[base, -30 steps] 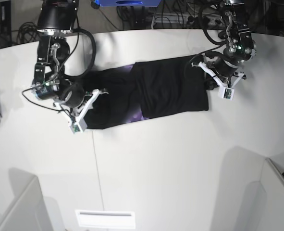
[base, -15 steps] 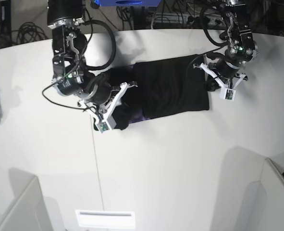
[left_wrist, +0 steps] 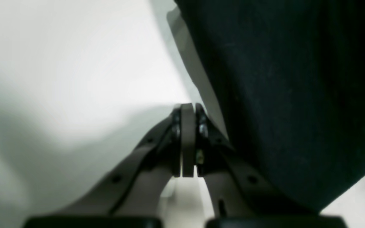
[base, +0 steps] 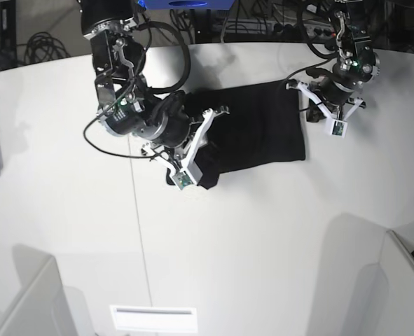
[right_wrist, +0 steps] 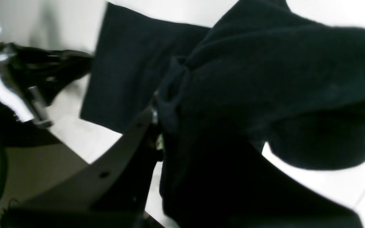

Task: Fold the T-shirt properly
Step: 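Fold the held strip end over toward the left gripper with the right gripper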

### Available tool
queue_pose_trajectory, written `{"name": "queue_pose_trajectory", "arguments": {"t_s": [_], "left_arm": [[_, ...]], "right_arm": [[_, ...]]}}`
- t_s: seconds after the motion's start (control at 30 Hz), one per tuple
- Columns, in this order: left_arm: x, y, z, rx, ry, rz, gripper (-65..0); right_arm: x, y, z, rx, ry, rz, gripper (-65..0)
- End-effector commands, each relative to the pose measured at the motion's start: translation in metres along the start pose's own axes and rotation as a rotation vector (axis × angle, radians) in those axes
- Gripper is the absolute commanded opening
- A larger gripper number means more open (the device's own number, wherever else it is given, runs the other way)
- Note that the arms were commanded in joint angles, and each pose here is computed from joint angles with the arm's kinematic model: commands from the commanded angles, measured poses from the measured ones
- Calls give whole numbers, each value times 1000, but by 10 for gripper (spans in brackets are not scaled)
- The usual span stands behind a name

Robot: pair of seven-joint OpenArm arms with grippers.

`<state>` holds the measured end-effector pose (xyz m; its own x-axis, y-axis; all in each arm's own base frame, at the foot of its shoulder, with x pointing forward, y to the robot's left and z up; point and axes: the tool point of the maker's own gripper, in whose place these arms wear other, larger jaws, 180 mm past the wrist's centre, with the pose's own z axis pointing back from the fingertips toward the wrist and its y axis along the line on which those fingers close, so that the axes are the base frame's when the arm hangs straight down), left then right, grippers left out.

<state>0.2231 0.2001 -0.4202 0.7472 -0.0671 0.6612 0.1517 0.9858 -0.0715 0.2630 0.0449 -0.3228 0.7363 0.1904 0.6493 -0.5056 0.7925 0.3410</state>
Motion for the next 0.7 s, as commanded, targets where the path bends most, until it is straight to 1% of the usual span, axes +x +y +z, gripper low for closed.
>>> {"name": "queue_pose_trajectory", "arguments": {"t_s": [0.0, 0.23, 0.33, 0.37, 0.43, 0.5, 0.6, 0.67], "left_arm": [[11, 1, 3, -1, -38, -7, -650], [11, 1, 3, -1, -38, -7, -650], [10, 1, 3, -2, -38, -8, -650], [10, 0, 3, -3, -36, -6, -650], [10, 0, 3, -3, -36, -6, -650], [10, 0, 3, -3, -36, -6, -650], [10, 0, 2, -4, -37, -5, -650], [10, 0, 2, -4, -37, -5, -650]], "right_arm": [[16, 4, 4, 10, -54, 14, -650], [10, 23, 0, 50, -39, 47, -650], [13, 34, -2, 74, -62, 68, -650], [14, 37, -3, 80, -68, 67, -650], [14, 40, -6, 72, -71, 21, -650], [14, 46, -8, 73, -68, 0, -650], [19, 55, -11, 86, -77, 14, -650], [13, 54, -19, 85, -45, 13, -650]]}}
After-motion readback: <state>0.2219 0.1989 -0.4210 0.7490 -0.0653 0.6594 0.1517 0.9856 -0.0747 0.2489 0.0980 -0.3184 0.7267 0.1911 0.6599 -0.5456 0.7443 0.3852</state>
